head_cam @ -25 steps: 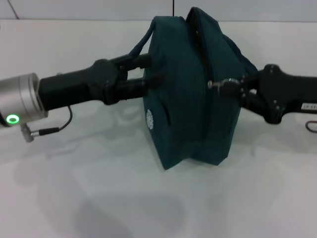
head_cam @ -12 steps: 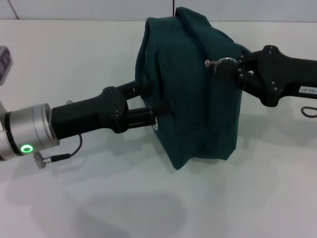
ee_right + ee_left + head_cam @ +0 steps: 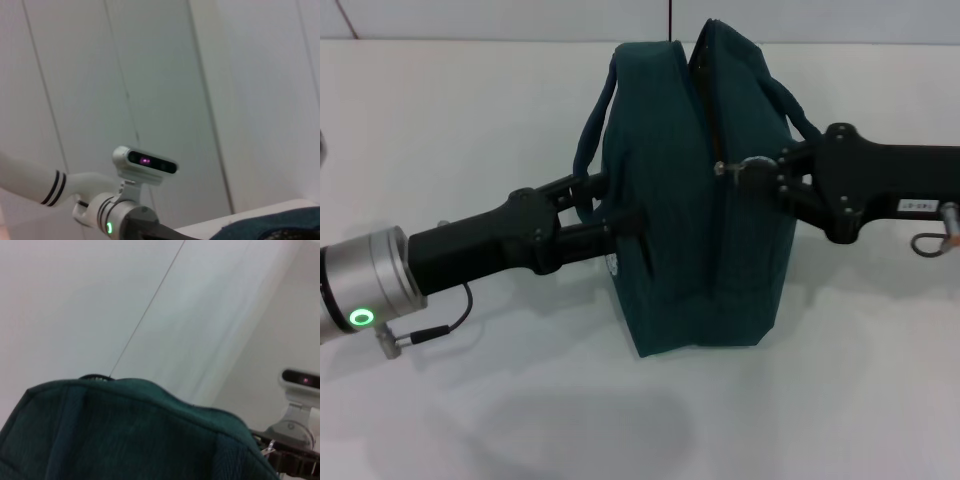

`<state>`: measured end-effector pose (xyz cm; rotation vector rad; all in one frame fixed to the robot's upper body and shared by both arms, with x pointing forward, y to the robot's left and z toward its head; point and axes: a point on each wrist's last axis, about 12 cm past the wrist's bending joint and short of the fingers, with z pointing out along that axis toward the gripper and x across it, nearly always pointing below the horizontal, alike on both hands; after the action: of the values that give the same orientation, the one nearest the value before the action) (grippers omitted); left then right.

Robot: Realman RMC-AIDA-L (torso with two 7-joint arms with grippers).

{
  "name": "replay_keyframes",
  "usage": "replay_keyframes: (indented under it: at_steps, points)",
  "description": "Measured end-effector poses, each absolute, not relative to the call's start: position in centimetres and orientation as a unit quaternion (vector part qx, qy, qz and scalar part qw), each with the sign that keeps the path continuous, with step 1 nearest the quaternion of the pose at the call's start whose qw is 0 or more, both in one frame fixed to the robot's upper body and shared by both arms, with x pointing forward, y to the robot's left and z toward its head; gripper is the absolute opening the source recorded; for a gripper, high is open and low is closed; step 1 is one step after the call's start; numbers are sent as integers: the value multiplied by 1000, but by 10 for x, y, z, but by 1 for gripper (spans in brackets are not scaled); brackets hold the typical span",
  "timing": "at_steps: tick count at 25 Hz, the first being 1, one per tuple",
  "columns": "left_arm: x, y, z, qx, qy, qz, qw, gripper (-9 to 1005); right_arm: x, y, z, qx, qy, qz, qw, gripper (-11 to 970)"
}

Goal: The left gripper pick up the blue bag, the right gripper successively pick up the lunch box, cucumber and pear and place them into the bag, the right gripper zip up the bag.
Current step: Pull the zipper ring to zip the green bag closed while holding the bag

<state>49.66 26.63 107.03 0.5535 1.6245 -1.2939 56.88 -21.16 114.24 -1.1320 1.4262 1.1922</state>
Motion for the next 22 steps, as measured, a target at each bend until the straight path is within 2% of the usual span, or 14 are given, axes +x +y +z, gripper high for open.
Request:
replay_keyframes:
  at_steps: [3,7,22]
  points:
    - [495,267,1067,226,672,-526,470,866,573,-203,1145,-470,575,486,461,8]
    - [497,262,1064,229,677,-523,465,867,581,-197,1149,-455,560,471,507,8]
    - [515,241,1057,224,692,-514,455,868,586,-186,1141,-468,575,454,494,8]
